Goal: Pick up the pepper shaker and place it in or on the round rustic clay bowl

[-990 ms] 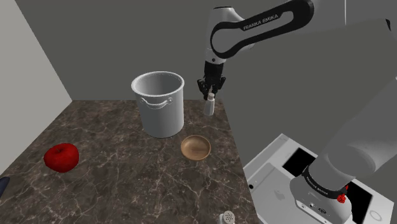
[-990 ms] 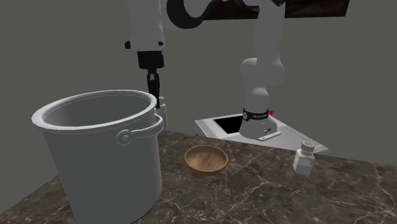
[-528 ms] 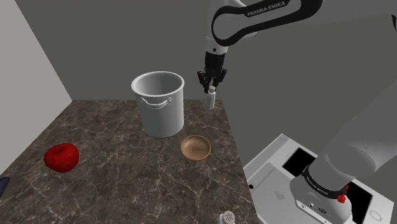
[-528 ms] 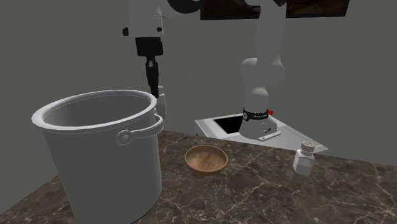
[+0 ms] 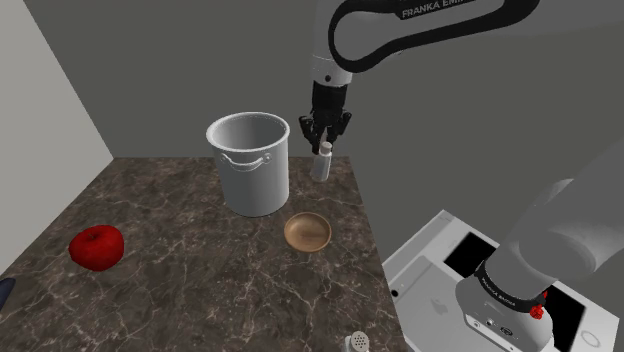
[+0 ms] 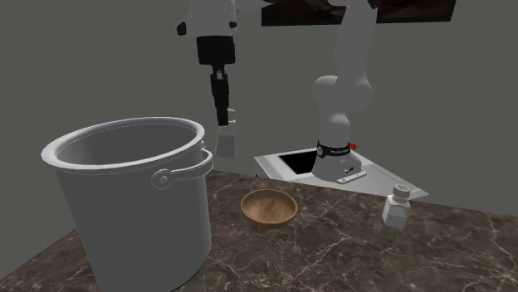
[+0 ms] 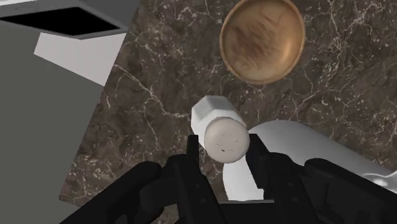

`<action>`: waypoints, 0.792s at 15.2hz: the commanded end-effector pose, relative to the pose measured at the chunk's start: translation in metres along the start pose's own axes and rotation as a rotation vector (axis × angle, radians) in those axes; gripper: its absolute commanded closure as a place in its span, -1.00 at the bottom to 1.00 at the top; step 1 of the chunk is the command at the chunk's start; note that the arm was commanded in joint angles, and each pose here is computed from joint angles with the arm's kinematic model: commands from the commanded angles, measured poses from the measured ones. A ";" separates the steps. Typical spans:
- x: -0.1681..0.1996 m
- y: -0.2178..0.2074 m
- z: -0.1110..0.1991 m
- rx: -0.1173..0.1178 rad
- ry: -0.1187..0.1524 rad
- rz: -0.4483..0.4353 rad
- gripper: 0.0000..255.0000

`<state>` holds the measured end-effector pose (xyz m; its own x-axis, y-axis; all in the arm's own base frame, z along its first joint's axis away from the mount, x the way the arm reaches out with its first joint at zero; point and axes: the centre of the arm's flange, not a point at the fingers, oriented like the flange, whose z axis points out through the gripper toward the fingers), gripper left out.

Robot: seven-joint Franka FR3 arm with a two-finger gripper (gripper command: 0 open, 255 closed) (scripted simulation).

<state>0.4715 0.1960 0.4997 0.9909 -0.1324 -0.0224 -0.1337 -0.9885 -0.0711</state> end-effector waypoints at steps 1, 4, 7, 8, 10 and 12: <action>-0.018 -0.020 -0.004 0.000 0.000 0.002 1.00; -0.042 -0.051 -0.009 0.000 0.000 0.002 1.00; -0.066 -0.082 -0.014 0.000 0.000 0.002 1.00; -0.075 -0.093 -0.016 0.000 0.000 0.002 1.00; -0.075 -0.093 -0.005 0.000 0.000 0.002 1.00; -0.075 -0.092 0.006 0.000 0.000 0.002 1.00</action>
<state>0.4104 0.2959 0.5074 0.9908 -0.1337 -0.0231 -0.1350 -0.9883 -0.0709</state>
